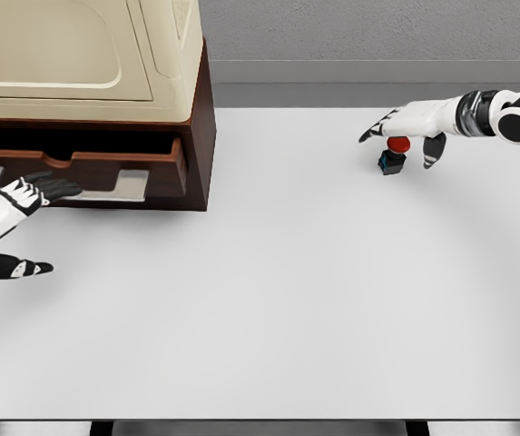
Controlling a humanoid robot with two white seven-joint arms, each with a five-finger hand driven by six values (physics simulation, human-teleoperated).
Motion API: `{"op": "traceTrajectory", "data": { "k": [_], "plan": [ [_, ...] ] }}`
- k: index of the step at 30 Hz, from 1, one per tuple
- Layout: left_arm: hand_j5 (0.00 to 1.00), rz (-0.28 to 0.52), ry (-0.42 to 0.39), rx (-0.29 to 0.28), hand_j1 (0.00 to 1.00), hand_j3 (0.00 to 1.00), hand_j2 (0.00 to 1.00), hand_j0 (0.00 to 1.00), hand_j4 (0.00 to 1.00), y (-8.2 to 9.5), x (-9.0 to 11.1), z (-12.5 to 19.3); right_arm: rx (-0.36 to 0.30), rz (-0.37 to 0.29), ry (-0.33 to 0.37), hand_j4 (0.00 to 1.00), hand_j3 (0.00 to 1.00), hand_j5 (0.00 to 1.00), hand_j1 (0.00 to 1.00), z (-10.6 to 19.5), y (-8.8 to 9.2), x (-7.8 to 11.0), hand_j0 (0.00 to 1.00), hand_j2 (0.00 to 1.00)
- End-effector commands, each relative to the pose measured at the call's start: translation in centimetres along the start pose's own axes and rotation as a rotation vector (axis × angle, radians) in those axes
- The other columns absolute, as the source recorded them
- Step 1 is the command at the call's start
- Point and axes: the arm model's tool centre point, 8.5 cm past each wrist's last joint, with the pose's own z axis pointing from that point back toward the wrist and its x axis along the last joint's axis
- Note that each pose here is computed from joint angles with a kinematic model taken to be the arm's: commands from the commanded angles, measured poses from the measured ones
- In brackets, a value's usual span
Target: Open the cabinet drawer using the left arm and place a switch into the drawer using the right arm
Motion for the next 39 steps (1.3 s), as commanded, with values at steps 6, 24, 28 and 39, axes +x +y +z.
{"op": "traceTrajectory", "data": {
  "k": [6, 24, 28, 39],
  "plan": [
    [1.00, -0.082, 0.061, -0.017, 1.00, 1.00, 1.00, 1.00, 1.00, 1.1, -0.4, 1.6, -0.012, -0.006, 0.004, 1.00, 1.00, 1.00, 1.00, 0.2, -0.3, -0.2, 1.00, 1.00],
    [1.00, -0.137, 0.069, 0.066, 1.00, 1.00, 1.00, 1.00, 1.00, 4.4, 1.0, 3.5, -0.023, -0.013, 0.038, 1.00, 1.00, 1.00, 1.00, 2.0, -0.3, -1.7, 1.00, 1.00],
    [1.00, -0.169, 0.047, 0.111, 1.00, 1.00, 1.00, 1.00, 1.00, 5.9, 1.3, 2.8, -0.026, -0.012, 0.037, 1.00, 1.00, 1.00, 1.00, 2.0, -0.4, -1.7, 1.00, 1.00],
    [1.00, -0.121, -0.001, 0.220, 1.00, 1.00, 1.00, 1.00, 1.00, 5.1, 1.7, 0.7, -0.016, -0.007, 0.028, 1.00, 1.00, 1.00, 1.00, 1.5, -0.1, -1.3, 1.00, 1.00]
  ]
}}
